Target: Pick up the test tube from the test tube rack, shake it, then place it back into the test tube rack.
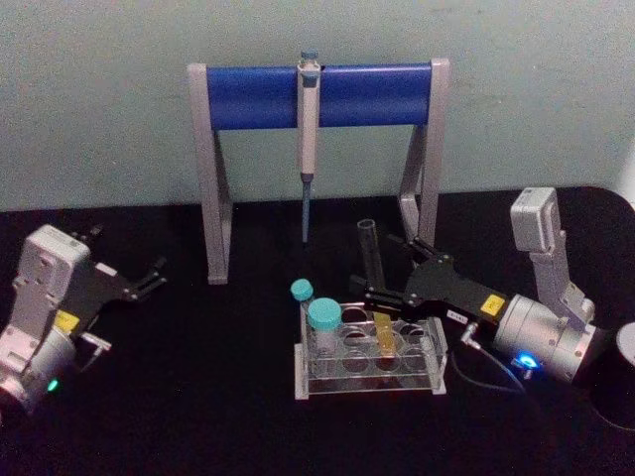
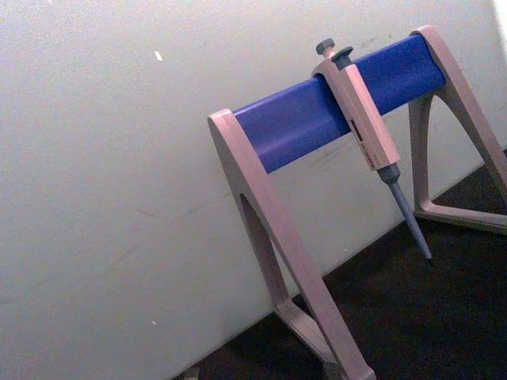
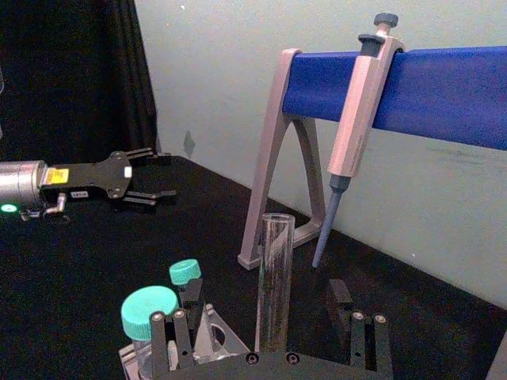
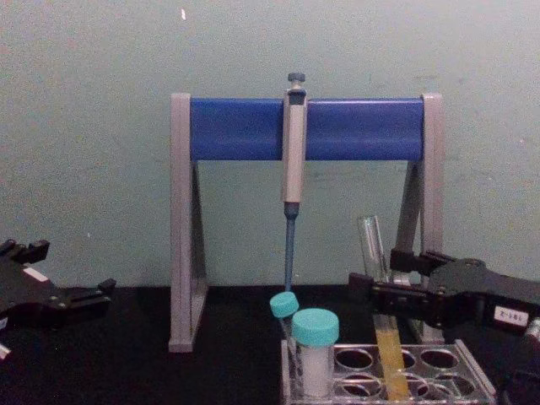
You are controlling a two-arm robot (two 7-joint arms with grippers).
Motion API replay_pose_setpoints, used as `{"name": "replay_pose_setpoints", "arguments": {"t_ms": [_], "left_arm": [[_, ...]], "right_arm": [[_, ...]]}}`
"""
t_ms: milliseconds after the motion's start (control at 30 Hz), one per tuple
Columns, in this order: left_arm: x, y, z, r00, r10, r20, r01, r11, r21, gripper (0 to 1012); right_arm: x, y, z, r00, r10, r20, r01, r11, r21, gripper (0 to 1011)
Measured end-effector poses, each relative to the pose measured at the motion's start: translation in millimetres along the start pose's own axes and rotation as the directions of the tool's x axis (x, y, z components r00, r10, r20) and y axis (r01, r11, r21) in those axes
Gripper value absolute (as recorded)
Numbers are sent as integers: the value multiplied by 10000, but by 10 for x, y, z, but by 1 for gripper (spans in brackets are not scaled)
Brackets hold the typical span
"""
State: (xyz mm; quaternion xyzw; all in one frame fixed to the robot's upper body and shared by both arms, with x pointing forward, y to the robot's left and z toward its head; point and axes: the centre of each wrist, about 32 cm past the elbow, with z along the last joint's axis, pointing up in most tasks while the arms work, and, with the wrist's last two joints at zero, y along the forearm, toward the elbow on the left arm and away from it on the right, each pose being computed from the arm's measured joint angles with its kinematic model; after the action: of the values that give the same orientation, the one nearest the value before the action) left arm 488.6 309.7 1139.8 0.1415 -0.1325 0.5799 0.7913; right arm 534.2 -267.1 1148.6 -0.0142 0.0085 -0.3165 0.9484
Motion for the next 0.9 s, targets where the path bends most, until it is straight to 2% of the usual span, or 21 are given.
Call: {"name": "replay_pose_setpoints", "arguments": {"t_ms": [400,467,633,667,767,800,900], "left_arm": [[0,0,0,10000,0,0,0,10000,0,1001],[0,0,0,10000,0,-1,0,10000,1,1001],[0,0,0,10000,0,-1,0,10000,0,1001],[0,0,0,10000,1,0,-1,10000,0,1001],[0,0,0,10000,-1,-1,1,10000,1,1001],[0,0,0,10000,0,-1,0,10000,1,1001],[0,0,0,10000,-1,-1,1,10000,0,1001]], "right_arm": [[-3,2,7,10000,9,50,-9,10000,54,1000],[-10,0,13,9999,12,115,-13,9999,148,1000],[-36,-28,68,9992,-209,349,179,9964,824,1000],[-48,-43,102,9983,-406,421,355,9925,1166,1000],[-67,-69,150,9952,-828,520,734,9842,1612,1000],[-82,-86,181,9914,-1176,580,1053,9775,1830,1000],[-111,-119,219,9782,-1957,701,1781,9630,2022,1000]]}}
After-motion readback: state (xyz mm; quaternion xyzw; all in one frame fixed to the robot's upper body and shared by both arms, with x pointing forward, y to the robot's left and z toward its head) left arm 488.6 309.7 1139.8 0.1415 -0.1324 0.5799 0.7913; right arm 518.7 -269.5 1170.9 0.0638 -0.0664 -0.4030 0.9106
